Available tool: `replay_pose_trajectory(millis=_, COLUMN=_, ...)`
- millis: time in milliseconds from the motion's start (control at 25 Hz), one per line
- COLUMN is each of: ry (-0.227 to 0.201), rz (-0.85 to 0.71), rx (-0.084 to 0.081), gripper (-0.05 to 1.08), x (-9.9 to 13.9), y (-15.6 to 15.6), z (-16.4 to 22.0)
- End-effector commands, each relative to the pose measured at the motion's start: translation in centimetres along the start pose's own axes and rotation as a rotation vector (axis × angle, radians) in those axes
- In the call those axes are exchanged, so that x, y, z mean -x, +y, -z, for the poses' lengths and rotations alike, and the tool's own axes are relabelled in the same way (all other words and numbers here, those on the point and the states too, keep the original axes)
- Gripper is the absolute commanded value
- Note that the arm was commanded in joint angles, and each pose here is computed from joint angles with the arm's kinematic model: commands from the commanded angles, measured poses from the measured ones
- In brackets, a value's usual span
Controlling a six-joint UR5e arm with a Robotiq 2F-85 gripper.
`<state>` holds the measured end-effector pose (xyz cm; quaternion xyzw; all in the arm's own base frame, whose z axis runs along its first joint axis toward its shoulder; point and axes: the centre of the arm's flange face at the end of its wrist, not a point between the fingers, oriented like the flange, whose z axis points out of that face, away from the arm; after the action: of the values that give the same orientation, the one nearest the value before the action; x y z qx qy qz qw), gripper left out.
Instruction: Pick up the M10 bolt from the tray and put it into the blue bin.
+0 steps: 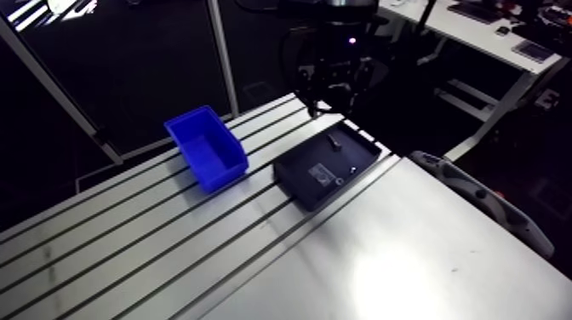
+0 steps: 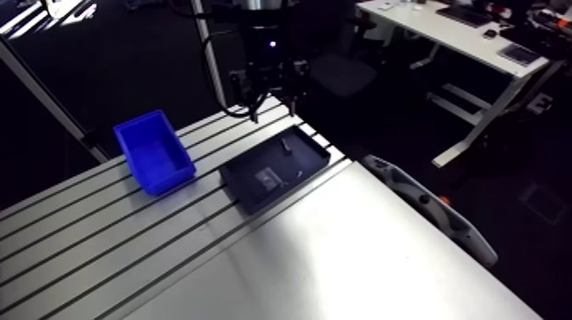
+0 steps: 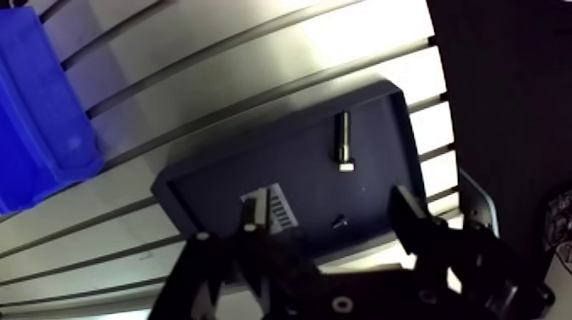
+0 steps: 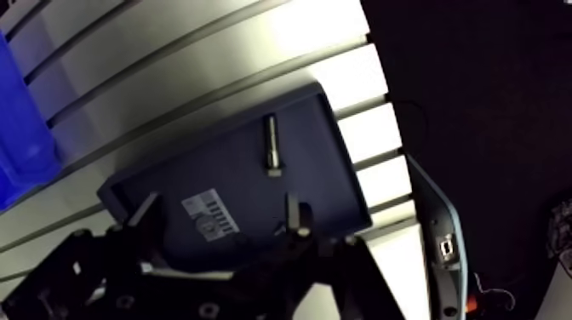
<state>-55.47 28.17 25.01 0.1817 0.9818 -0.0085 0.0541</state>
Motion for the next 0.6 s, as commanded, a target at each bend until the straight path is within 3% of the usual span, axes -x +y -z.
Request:
replay_pose_trajectory(millis=40, ry=0.011, rz=0.005, rx=0.003, gripper=0.34, x=-0.3, y=0.2, z=-1.1)
replay_pose_trajectory(millis=240, ry=-0.005, rz=0.01, rx=-0.003, gripper=0.47, x=-0.4, y=0.8, z=-2.5)
replay_pose_trajectory(millis=600, ry=0.008, rz=0.008, rx=0.002, gripper=0.52, x=-0.6, y=1.3, z=-4.0)
